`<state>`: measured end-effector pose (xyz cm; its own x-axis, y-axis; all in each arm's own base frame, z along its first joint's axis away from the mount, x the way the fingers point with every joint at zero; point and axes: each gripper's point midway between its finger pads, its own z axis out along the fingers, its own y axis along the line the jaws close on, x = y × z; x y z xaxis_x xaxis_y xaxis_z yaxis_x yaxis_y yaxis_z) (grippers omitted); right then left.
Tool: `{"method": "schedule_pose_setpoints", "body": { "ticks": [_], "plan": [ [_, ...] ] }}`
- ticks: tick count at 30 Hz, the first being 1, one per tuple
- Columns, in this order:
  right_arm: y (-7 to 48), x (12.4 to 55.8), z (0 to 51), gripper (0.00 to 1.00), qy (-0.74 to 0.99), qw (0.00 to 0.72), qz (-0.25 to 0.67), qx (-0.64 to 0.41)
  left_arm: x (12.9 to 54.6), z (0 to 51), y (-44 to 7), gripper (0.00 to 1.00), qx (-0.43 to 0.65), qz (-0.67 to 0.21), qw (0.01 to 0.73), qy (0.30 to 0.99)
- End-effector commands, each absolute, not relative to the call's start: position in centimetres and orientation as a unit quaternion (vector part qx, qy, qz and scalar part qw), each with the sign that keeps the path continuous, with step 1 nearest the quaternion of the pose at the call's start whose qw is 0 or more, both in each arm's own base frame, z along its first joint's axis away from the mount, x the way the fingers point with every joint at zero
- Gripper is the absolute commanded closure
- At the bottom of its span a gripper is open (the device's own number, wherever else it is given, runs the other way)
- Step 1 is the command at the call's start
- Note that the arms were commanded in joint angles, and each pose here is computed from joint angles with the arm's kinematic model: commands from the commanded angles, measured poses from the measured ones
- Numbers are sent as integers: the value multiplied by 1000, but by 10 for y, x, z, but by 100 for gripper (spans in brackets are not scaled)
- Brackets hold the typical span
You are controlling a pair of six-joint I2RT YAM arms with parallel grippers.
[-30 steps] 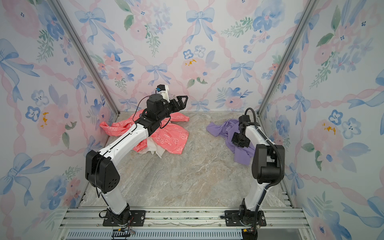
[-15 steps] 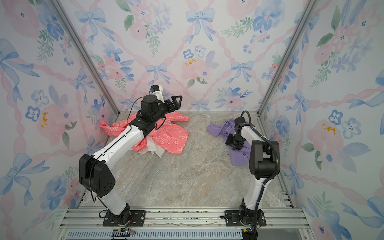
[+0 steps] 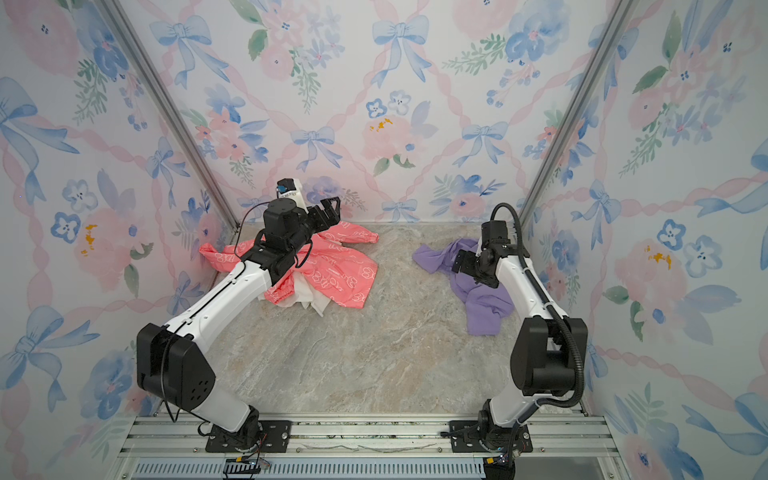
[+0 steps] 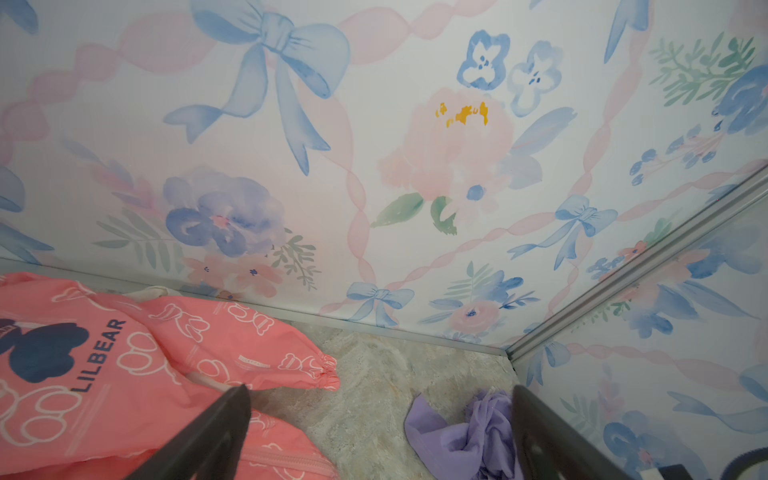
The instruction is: Pick out a specific cloth from the pile
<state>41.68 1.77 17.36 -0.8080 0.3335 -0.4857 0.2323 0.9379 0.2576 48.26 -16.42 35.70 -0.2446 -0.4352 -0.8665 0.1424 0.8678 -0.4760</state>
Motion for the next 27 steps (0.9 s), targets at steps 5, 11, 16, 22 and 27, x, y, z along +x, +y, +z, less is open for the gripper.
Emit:
{"method": "schedule_pose_setpoints", "body": {
  "ticks": [5,11,16,22,27],
  "plan": [
    [-2,433,255,3,865,486,47,117,454,338,-88,2,-128,-74,648,747],
    [-16,423,257,3,809,579,7,98,411,303,-38,2,-148,13,693,705],
    [-21,414,220,3,817,567,2,105,391,247,-10,2,-153,59,668,726],
    [-28,410,176,3,810,575,-12,116,370,195,11,2,-166,96,657,729],
    [-30,413,155,3,811,576,-35,100,361,168,18,2,-164,109,654,730]
  ]
}}
